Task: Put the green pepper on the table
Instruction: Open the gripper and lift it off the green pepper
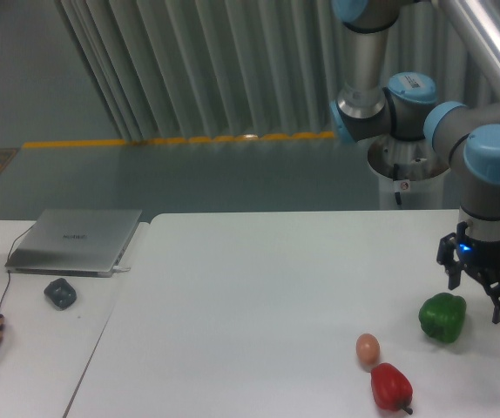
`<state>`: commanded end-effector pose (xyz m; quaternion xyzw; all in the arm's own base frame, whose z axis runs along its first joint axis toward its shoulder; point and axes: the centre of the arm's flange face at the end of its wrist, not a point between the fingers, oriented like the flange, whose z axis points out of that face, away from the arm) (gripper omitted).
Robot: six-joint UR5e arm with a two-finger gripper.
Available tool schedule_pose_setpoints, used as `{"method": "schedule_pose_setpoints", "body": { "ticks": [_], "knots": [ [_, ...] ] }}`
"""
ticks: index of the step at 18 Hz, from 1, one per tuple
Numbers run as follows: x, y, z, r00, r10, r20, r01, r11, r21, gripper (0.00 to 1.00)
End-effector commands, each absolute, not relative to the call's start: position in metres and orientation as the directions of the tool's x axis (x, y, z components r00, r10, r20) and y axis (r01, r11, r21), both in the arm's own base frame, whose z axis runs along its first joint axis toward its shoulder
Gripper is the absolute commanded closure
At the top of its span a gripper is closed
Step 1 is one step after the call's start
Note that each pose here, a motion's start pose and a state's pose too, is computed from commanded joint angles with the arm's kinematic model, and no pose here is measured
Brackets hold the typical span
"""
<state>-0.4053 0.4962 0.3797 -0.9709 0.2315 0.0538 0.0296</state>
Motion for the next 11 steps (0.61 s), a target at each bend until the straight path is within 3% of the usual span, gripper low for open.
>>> {"method": "schedule_pose_setpoints", "body": {
  "ticks": [7,11],
  "knots": [
    [-0.4125,0.4872,0.3843,0.809,-0.573,-0.133,-0.569,-0.819,0.070,0.00],
    [-0.4128,0.4866,0.3835,0.807,-0.576,-0.131,-0.572,-0.817,0.068,0.00]
  ]
}}
